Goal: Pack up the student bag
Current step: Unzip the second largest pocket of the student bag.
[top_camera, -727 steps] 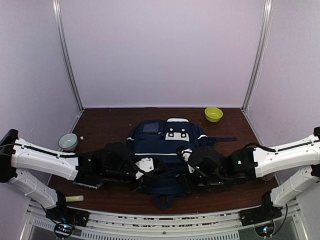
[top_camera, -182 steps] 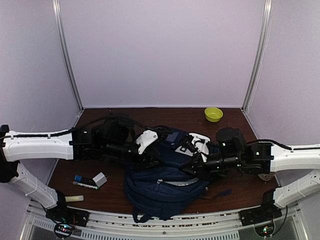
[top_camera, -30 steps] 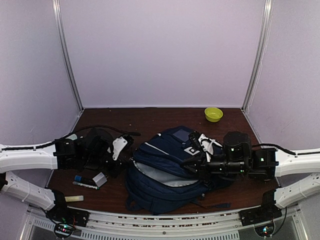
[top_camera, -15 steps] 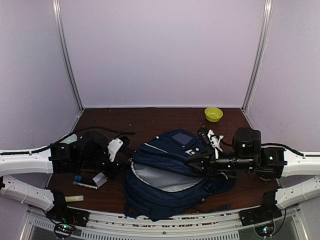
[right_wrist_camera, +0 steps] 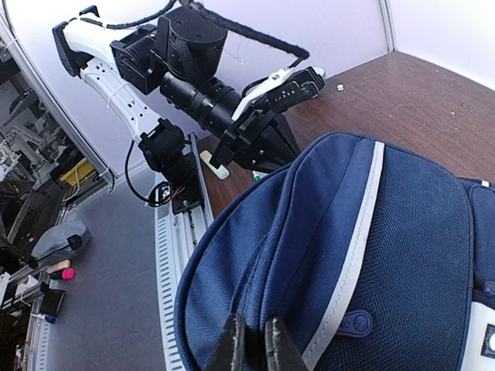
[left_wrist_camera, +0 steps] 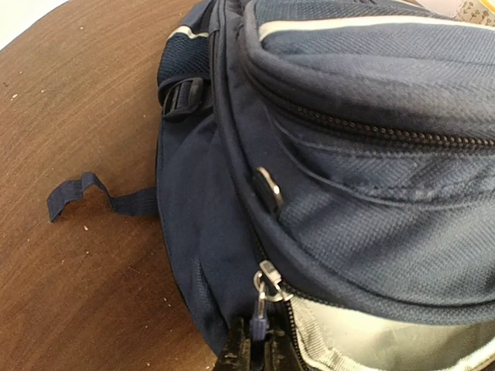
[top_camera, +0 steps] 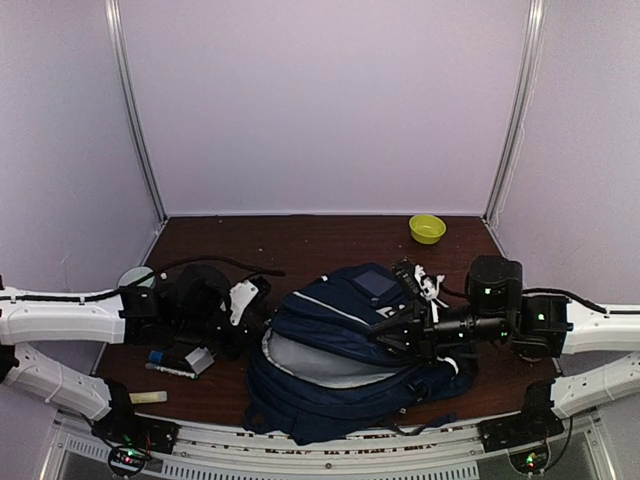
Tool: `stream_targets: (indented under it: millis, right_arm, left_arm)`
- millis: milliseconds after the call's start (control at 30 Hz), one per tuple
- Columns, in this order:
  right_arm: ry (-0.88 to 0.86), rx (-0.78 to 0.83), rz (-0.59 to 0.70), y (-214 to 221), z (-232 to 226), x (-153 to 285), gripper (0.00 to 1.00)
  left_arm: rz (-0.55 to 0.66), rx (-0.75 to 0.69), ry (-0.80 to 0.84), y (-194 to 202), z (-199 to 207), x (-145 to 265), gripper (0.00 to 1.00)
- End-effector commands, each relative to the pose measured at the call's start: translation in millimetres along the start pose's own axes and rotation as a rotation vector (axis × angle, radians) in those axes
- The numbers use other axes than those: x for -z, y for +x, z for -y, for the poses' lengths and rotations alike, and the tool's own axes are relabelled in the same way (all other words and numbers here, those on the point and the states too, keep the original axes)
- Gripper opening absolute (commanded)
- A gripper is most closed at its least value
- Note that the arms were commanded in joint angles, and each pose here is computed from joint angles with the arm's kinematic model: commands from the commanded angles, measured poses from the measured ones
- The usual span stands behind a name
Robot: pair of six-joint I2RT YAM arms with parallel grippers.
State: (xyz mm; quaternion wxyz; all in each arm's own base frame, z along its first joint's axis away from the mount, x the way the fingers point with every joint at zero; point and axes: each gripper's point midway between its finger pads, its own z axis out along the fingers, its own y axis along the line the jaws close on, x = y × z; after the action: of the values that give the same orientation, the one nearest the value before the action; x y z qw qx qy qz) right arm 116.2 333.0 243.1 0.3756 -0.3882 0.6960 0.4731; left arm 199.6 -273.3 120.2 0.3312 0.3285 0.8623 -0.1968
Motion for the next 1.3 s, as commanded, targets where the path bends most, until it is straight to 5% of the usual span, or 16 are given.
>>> stream_targets:
  millis: [0,200,433,733,867,1033,1267]
  right_arm:
    - [-0.171,0.071,0.172,-46.7,-42.6,22.9,0.0]
    - [-0.066,0.055,0.155,-45.5,-22.2,14.4,0.0]
    - [0.084,-0.001,0.177,-47.2,9.5,1.3,0.0]
    - [0.326,-0.037,0.095,-36.3,55.9,-12.1,0.0]
    - [0.356,-0.009,0.107,-32.0,63.7,-14.2,0.0]
    - [0.391,0.011,0.137,-32.3,71.2,-12.3,0.0]
    - [0.425,0.06,0.131,-32.9,77.5,-10.5,0.0]
  left_arm:
    - [-0.061,0.016,-0.131,11.0,-33.5,-5.6,0.02]
    - [-0.057,0.008,-0.129,-4.6,-30.7,-0.5,0.4]
    - [-0.097,0.031,-0.226,-8.8,-44.9,21.7,0.65]
    - [-0.251,0.188,-0.361,46.6,-67.0,65.1,0.96]
    - [-0.312,0.275,-0.502,58.7,-87.8,75.0,0.98]
    - [-0.411,0.34,-0.486,82.6,-87.6,55.9,0.98]
    - [-0.404,0.378,-0.433,89.5,-93.6,36.6,0.97]
